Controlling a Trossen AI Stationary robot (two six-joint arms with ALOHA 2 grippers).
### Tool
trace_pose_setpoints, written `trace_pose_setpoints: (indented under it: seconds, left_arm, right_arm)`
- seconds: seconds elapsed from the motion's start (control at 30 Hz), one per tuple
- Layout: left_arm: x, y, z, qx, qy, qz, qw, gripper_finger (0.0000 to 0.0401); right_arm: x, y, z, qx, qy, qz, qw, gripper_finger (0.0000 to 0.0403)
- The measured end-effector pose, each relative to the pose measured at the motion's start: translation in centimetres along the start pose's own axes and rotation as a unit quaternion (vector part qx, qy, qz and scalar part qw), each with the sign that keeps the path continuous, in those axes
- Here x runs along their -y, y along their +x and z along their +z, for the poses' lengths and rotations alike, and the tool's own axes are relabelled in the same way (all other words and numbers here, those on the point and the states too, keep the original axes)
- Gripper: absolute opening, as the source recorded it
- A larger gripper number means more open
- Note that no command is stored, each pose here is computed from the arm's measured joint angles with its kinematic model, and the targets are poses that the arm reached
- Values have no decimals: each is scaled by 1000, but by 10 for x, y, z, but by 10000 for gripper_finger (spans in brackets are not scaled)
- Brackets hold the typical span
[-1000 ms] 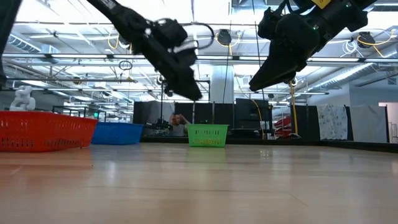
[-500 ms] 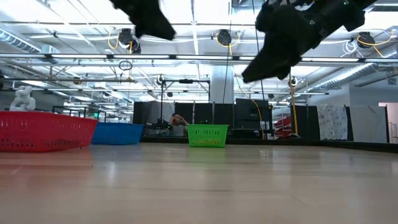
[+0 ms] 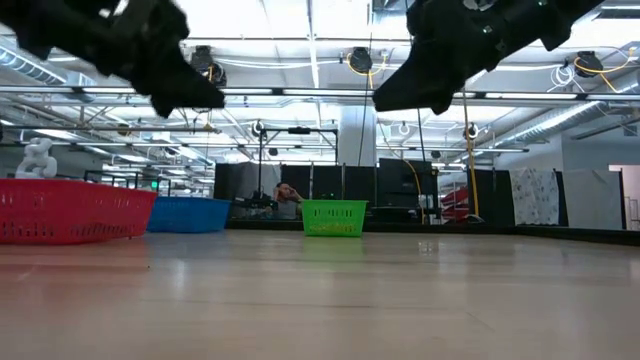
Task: Sort rubber bands into baskets
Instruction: Return to Home Position
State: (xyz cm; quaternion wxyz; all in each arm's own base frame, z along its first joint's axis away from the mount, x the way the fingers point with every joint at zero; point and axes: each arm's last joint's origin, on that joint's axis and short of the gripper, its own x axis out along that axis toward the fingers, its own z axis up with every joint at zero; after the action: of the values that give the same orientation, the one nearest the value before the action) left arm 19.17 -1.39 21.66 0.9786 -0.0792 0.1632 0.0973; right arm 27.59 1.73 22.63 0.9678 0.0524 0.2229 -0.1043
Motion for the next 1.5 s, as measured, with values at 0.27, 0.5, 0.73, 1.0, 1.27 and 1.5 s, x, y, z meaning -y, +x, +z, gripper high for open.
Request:
trace_pose_setpoints:
  seconds: [0.27,0.5,0.73,1.0,1.27,1.5]
  left_arm:
    - [-32,-20,-36,20,-8,37,999,111]
    - [-57,-35,-49,70,-39,41,996,111]
    - [-67,-51,-41,138,-50,48,988,111]
    - [-69,-58,-47,151,-72,43,985,111]
    - [-71,-53,-66,139,-76,43,986,111]
    - [-72,-52,-69,145,-72,47,986,111]
  right_arm:
    - [35,-37,19,14,2,-48,999,148]
    - [55,-66,3,30,14,-39,999,130]
    - [74,-91,-33,94,58,-40,993,73]
    - [81,-99,-81,181,101,18,978,9]
    - [85,-97,-113,184,91,9,979,2]
    - [86,-92,-128,123,102,-10,987,1]
